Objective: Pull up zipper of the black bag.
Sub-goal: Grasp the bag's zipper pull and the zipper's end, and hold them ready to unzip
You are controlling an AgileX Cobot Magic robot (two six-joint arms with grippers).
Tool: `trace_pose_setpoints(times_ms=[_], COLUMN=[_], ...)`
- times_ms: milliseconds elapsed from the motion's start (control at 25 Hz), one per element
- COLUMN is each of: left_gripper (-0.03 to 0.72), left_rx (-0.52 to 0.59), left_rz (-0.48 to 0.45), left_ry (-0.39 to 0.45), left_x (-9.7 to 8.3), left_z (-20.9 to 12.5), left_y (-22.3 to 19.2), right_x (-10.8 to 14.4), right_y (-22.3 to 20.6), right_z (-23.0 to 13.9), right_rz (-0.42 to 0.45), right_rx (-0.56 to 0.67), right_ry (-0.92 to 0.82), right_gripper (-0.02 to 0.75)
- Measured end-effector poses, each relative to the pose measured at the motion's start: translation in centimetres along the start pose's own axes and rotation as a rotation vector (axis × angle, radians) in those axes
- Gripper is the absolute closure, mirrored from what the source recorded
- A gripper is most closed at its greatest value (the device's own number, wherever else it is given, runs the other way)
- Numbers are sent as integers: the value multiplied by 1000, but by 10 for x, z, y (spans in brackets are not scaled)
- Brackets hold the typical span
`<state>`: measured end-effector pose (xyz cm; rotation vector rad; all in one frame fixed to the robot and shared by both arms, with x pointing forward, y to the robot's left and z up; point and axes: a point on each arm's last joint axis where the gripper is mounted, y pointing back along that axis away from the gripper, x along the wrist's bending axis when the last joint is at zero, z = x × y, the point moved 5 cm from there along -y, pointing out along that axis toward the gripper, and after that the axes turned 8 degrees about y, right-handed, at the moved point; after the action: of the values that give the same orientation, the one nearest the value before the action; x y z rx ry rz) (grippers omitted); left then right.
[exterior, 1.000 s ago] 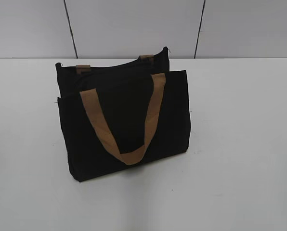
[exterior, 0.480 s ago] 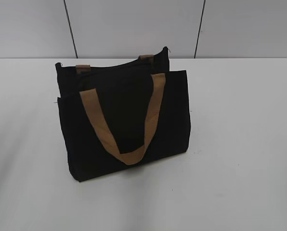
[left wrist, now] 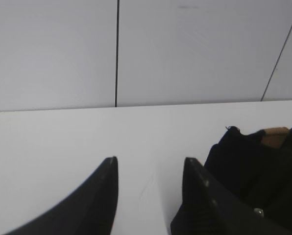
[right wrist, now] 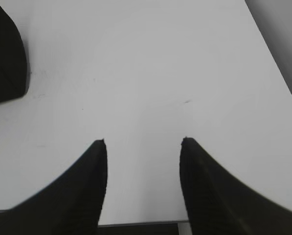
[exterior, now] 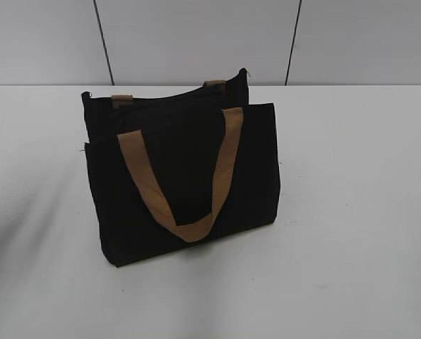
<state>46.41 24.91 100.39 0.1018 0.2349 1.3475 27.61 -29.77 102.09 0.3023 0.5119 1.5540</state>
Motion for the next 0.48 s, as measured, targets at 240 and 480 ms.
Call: trace_pose_setpoints(times_ms=[240, 480], left_gripper=[358, 358], left_rx=[105, 160], left_rz=[-129, -178], left_ry=[-41, -65], left_x=[-29, -40], left_z=[-38, -68], left_y=[-15, -26], right_x=[0, 0], right_y=[0, 0], right_z=[0, 0], right_rz=[1, 1], right_rx=[0, 0], right_ry=[0, 0], right_gripper=[357, 357])
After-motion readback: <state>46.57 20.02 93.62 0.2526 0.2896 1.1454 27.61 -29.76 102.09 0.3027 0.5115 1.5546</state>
